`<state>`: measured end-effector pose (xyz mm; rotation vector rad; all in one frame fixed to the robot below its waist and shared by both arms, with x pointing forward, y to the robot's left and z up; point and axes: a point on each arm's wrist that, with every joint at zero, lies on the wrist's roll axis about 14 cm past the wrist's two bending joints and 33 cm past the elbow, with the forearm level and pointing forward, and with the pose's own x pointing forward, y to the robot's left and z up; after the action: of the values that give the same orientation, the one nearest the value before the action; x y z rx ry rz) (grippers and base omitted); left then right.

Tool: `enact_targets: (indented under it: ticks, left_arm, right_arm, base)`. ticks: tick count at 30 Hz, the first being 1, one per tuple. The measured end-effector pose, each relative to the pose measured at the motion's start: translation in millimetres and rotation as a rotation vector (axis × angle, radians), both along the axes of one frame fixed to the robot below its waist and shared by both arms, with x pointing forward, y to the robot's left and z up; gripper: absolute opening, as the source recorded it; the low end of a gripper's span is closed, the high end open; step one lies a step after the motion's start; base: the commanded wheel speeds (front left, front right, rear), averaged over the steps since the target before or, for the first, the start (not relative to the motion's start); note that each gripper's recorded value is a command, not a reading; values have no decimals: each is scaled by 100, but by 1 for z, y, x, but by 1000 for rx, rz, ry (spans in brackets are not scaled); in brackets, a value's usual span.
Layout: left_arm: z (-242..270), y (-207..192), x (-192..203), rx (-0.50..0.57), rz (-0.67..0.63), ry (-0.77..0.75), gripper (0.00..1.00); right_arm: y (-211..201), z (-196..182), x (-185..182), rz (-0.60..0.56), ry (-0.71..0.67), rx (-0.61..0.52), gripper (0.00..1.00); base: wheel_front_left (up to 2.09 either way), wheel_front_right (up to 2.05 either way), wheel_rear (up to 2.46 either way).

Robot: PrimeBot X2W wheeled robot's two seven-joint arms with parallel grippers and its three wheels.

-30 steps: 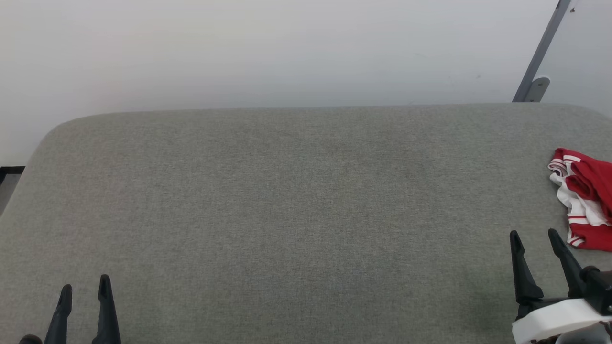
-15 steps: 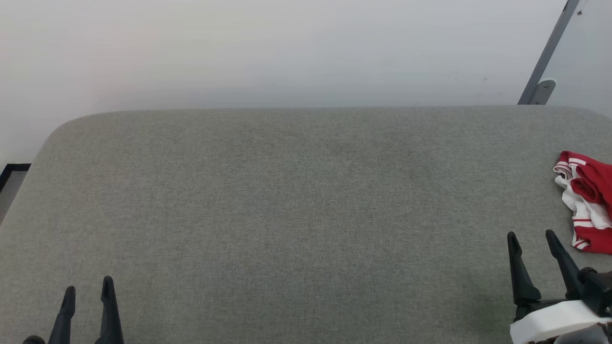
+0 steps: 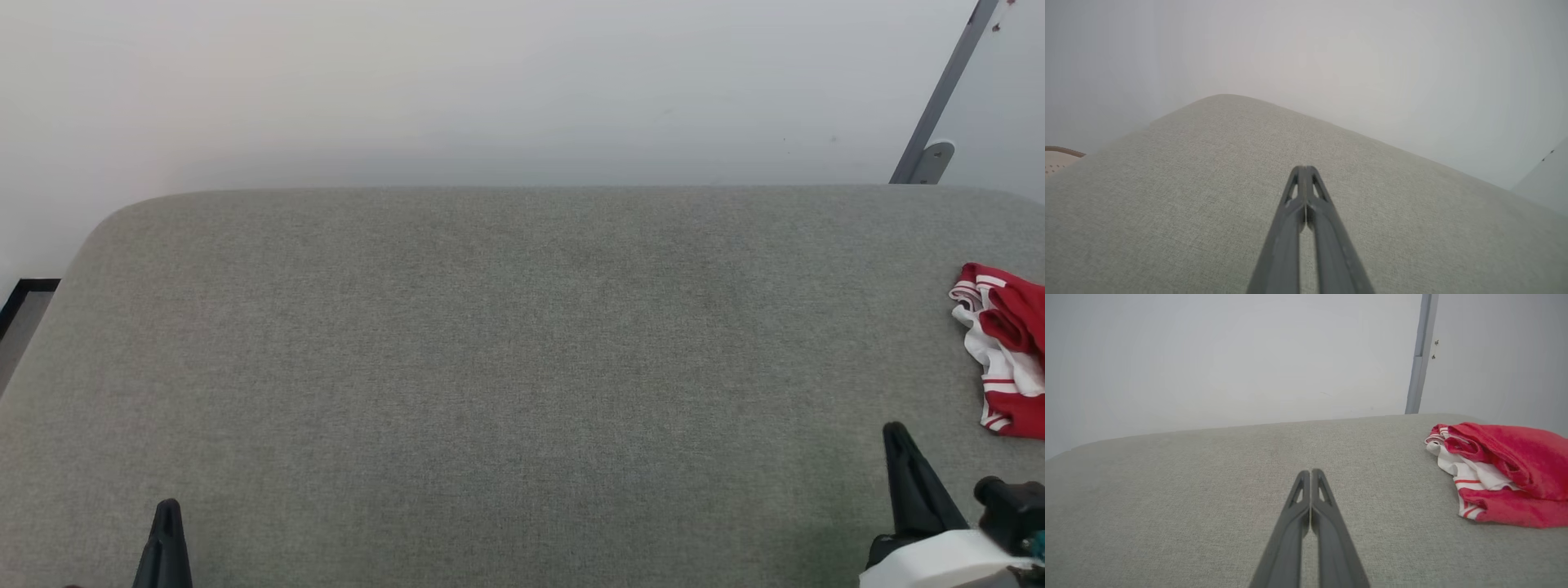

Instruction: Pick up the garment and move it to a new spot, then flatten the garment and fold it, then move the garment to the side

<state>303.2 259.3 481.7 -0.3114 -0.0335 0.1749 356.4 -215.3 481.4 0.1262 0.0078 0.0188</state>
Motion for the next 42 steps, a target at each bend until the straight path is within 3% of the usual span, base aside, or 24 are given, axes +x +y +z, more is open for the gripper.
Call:
enact_targets:
  ticks: [18,42]
  left_arm:
    - [-5,-4,16,-310,24,-9,0]
    - [-2,-17,37,-610,2,-30,0]
  right_arm:
    - [-3,-4,4,-68,38,342,0]
    - [-2,-1,12,-103,48,693,0]
  base:
    - [0,0,0]
    - [0,0,0]
